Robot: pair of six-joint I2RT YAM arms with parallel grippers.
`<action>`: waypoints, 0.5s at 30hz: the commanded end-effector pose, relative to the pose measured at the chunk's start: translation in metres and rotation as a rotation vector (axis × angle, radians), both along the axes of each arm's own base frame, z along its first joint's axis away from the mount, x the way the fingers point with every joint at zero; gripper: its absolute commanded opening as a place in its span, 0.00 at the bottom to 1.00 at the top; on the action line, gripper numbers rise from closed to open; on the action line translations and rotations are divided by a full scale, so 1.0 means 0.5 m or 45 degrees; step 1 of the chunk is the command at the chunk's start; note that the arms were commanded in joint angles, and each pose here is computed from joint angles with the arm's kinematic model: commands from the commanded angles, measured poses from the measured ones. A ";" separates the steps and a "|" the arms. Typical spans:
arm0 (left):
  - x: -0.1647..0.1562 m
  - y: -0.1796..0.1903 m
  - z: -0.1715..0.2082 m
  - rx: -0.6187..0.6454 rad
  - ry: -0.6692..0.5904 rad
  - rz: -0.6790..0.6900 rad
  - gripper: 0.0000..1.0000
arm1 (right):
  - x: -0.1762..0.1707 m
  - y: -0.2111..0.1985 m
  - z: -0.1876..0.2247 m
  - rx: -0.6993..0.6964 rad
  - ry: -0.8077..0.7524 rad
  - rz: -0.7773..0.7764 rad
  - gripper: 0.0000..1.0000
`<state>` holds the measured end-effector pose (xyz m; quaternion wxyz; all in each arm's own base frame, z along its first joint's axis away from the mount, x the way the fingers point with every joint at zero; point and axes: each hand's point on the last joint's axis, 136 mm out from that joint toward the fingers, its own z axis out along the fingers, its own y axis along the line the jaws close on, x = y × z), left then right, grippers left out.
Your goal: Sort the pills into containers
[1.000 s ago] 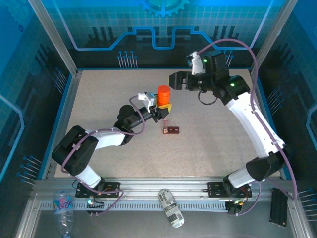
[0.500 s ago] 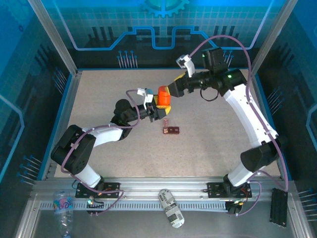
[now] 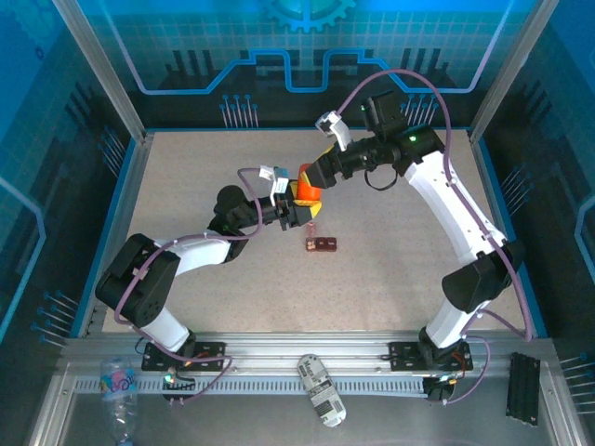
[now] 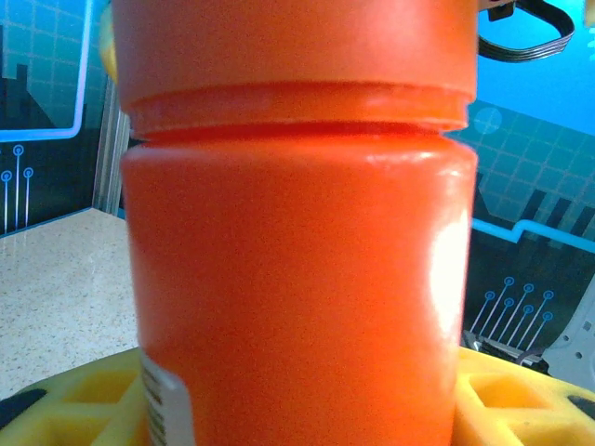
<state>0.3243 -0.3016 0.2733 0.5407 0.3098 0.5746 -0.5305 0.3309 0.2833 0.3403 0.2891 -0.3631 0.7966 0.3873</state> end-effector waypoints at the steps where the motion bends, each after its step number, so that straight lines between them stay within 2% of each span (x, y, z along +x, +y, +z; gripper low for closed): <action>1: -0.005 0.001 0.036 -0.035 -0.064 -0.029 0.00 | -0.005 0.008 -0.006 0.002 0.038 0.022 0.78; 8: -0.003 0.000 0.036 -0.037 -0.064 -0.028 0.00 | -0.007 0.008 -0.020 -0.002 0.074 0.018 0.49; 15: 0.011 0.003 0.040 -0.034 -0.090 0.028 0.00 | -0.007 0.005 -0.056 -0.052 0.122 -0.115 0.40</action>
